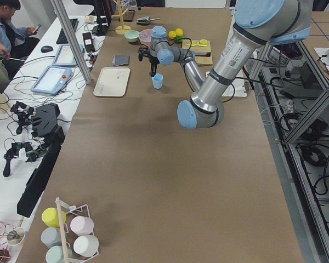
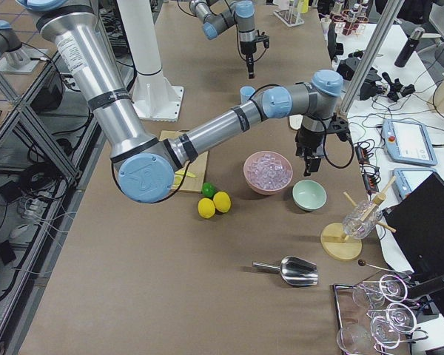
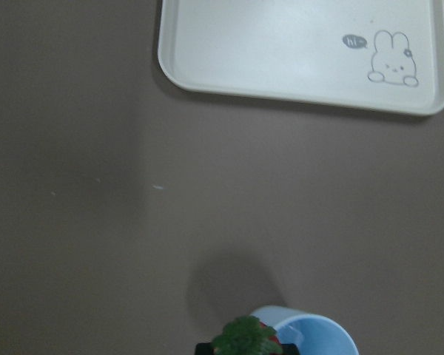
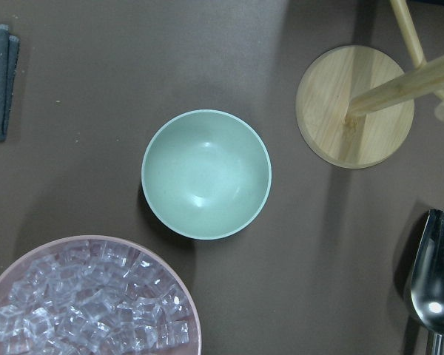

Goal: Put ice and strawberries in cup
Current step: 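Lift the strawberry and carry it over the blue cup with the left gripper, then open the left gripper to drop the strawberry into the cup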

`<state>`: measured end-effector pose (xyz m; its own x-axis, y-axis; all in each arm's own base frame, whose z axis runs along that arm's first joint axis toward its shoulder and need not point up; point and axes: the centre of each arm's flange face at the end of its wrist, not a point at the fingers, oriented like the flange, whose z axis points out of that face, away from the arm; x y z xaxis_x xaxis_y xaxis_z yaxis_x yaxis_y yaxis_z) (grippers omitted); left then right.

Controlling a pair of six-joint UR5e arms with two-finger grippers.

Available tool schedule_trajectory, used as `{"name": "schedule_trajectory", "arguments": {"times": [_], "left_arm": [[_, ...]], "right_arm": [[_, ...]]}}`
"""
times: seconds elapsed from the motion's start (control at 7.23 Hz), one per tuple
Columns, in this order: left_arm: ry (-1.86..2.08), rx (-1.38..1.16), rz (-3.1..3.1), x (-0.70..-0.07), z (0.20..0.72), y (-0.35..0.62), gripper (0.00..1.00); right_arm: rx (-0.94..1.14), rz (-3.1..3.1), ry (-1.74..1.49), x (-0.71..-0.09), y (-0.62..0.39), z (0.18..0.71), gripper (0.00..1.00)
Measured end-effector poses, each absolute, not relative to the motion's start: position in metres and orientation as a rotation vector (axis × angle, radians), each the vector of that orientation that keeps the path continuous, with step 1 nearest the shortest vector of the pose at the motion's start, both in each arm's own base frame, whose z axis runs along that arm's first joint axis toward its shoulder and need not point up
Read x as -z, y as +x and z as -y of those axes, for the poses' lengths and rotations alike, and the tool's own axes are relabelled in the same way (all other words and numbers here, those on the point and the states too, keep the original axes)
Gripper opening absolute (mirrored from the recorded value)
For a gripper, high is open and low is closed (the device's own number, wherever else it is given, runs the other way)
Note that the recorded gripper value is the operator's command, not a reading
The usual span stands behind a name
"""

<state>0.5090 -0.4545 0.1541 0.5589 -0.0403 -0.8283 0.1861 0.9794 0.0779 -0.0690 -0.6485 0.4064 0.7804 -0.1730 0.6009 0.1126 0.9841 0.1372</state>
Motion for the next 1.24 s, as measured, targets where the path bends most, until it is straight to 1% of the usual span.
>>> {"name": "schedule_trajectory", "arguments": {"times": [0.28, 0.41, 0.55, 1.11, 1.24], "left_arm": [[0.165, 0.134, -0.969, -0.149, 0.412, 0.548, 0.00], [0.170, 0.134, -0.964, -0.149, 0.403, 0.556, 0.00], [0.178, 0.134, -0.960, -0.150, 0.403, 0.557, 0.00], [0.226, 0.152, -0.935, -0.156, 0.444, 0.534, 0.00], [0.225, 0.157, -0.929, -0.159, 0.447, 0.535, 0.02]], "right_arm": [[0.156, 0.656, 0.105, -0.401, -0.068, 0.650, 0.99], [0.155, 0.656, 0.108, -0.399, -0.067, 0.651, 0.99], [0.154, 0.658, 0.113, -0.398, -0.065, 0.651, 0.99], [0.149, 0.661, 0.120, -0.395, -0.060, 0.649, 0.99], [0.152, 0.663, 0.120, -0.393, -0.062, 0.649, 0.99]]}}
